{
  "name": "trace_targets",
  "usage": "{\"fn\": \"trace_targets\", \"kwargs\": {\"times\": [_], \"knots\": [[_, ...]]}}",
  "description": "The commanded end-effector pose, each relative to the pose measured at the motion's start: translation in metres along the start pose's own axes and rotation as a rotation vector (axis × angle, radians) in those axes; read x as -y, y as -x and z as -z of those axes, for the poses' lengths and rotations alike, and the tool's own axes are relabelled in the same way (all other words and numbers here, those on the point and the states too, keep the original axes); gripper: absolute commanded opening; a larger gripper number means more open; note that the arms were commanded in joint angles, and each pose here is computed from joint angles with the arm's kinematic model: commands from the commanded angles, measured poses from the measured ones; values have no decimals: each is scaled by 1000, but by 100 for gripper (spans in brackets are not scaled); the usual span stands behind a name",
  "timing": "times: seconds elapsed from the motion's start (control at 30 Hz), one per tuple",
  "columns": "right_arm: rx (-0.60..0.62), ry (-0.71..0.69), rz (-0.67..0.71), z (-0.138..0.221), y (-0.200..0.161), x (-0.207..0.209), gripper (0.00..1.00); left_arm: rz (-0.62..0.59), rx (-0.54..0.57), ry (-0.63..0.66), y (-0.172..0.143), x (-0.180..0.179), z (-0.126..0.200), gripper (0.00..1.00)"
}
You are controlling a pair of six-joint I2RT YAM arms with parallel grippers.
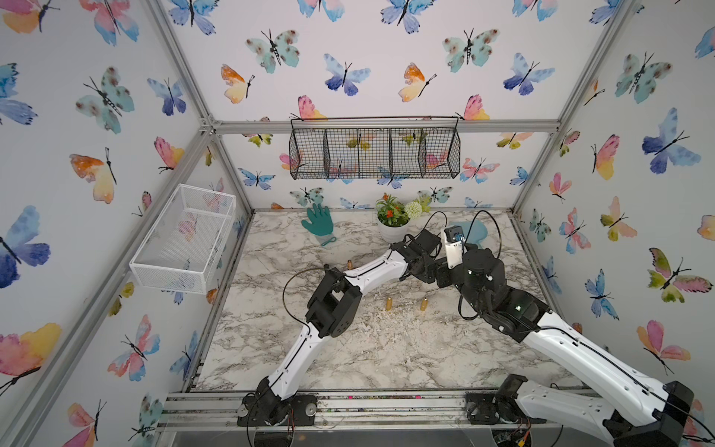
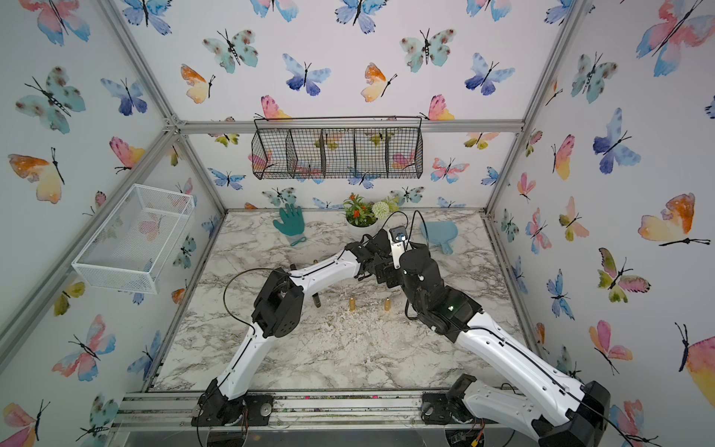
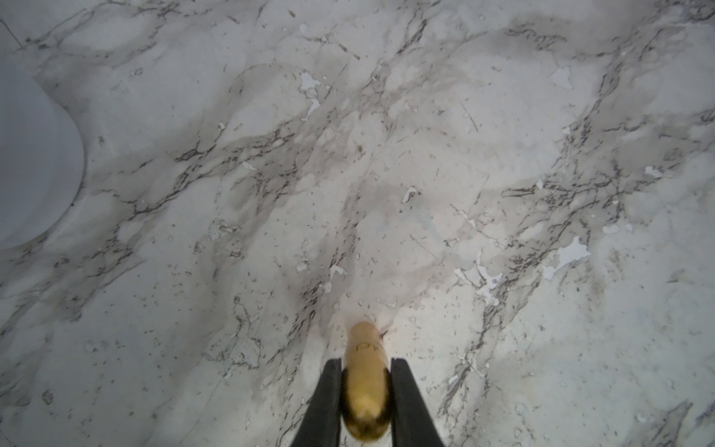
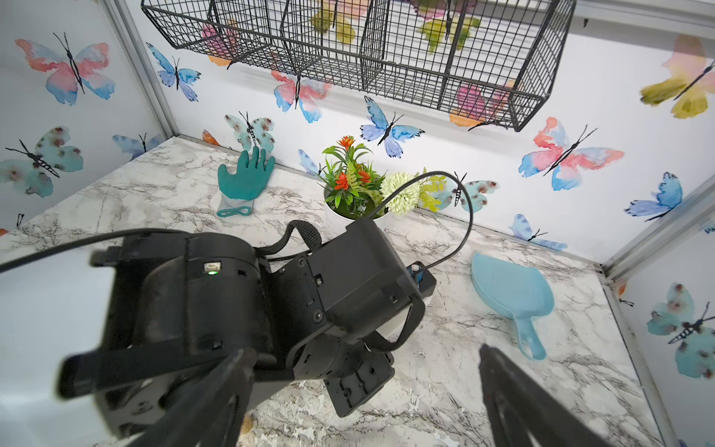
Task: Open the lipstick cap
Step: Pick up the lipstick at the center of the board, then open the cover of the lipstick.
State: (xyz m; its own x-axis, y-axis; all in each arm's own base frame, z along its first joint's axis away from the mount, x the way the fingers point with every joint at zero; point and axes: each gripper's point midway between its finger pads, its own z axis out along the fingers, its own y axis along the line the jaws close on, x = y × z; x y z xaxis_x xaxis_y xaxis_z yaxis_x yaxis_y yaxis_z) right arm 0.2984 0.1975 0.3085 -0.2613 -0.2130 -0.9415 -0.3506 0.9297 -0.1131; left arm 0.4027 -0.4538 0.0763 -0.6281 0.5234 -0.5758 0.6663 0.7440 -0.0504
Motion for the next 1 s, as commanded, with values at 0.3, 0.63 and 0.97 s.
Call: {"fn": "trace_targets", "kwargs": {"times": [0.3, 0.63, 0.97], "knots": [[-37, 109, 70, -11, -11, -25, 91, 275, 174, -337, 47, -46, 167, 8], [-55, 313, 113, -44, -14, -78, 82, 422, 173, -557, 9, -72, 259, 8], [-74, 476, 152, -62, -7, -117, 73, 430, 169, -602, -21, -72, 291, 8]]}}
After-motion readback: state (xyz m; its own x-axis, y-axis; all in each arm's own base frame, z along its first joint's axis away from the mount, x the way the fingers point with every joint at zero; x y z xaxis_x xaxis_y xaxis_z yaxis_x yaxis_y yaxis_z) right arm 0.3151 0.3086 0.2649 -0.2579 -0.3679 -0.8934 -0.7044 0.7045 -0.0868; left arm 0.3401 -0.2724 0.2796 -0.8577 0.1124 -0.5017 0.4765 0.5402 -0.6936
